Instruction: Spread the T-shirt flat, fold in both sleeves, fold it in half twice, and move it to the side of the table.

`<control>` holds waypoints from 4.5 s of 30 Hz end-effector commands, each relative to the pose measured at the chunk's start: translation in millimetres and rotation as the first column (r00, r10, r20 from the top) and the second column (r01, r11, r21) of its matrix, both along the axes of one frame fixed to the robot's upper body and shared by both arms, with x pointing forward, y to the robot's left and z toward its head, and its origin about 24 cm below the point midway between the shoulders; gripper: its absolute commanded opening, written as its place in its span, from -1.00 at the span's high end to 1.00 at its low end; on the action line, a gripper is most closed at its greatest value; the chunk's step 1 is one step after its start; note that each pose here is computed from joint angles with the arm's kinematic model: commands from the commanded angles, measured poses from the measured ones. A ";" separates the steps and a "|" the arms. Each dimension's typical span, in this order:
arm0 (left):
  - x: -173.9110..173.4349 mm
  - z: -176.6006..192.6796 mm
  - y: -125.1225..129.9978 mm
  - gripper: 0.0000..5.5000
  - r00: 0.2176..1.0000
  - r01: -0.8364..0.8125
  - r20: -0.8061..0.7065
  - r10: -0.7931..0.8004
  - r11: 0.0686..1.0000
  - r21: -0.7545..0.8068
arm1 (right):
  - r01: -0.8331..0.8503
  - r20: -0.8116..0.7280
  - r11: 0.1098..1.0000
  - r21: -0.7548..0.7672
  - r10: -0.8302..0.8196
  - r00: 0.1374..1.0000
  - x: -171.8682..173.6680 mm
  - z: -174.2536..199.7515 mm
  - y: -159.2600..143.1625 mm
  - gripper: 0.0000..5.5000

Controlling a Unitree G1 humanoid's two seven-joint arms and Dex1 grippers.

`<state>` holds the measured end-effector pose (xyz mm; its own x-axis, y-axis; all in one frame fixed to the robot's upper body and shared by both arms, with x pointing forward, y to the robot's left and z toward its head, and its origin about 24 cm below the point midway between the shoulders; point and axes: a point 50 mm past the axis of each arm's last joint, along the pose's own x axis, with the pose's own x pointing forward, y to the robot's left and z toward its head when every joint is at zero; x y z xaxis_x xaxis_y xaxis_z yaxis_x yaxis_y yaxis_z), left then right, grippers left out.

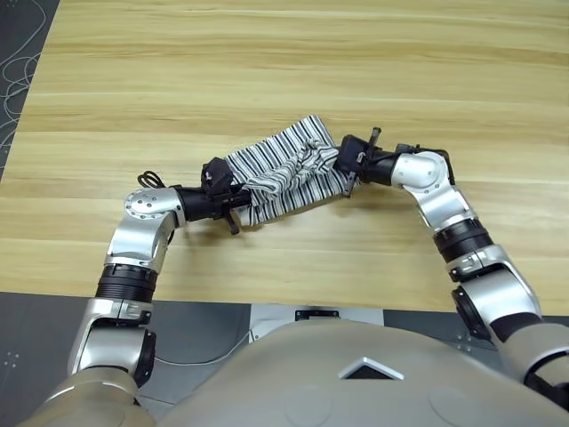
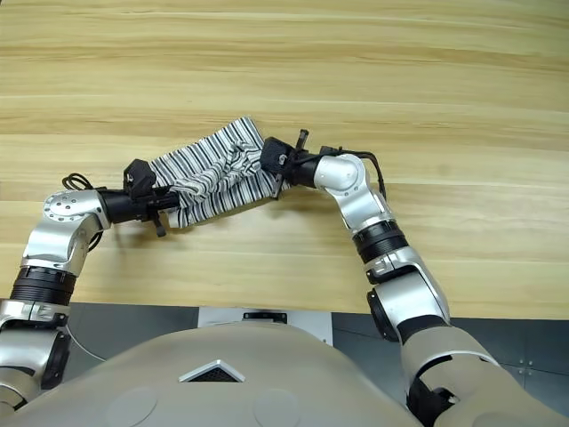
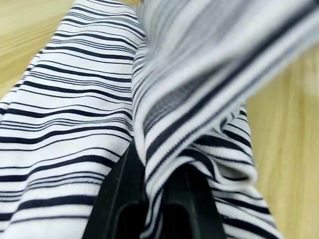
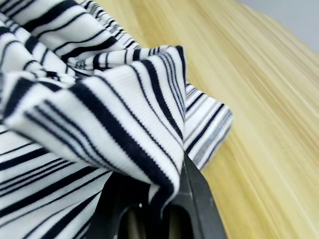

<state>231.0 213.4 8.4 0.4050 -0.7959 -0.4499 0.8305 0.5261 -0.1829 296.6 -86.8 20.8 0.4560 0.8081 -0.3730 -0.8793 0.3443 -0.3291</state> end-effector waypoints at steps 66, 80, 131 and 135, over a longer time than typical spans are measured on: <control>45.2 25.0 -73.9 0.16 0.933 -0.354 0.066 0.355 0.935 -0.025 | 0.523 0.227 0.767 0.373 -0.622 0.750 55.5 35.0 3.2 0.08; 34.2 -41.1 -4.4 0.16 0.846 -0.507 -0.044 0.532 0.826 0.246 | 0.463 0.223 0.794 0.394 -0.571 0.790 50.5 46.0 17.4 0.08; 106.3 -2.1 -0.1 0.16 0.472 -0.872 0.276 0.837 0.489 0.012 | 0.593 0.105 0.682 0.428 -0.689 0.717 38.7 12.8 -2.7 0.08; 111.9 18.4 18.1 0.16 0.227 -0.926 0.377 0.898 0.319 -0.203 | 0.624 0.081 0.752 0.213 -0.650 0.755 32.0 -21.7 -2.7 0.08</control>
<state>337.5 226.9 14.4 0.9649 0.1865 -0.1850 -0.1797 0.9823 0.0529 326.6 -87.4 4.4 0.9315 0.3511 -0.0948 -0.3634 0.8876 -0.2830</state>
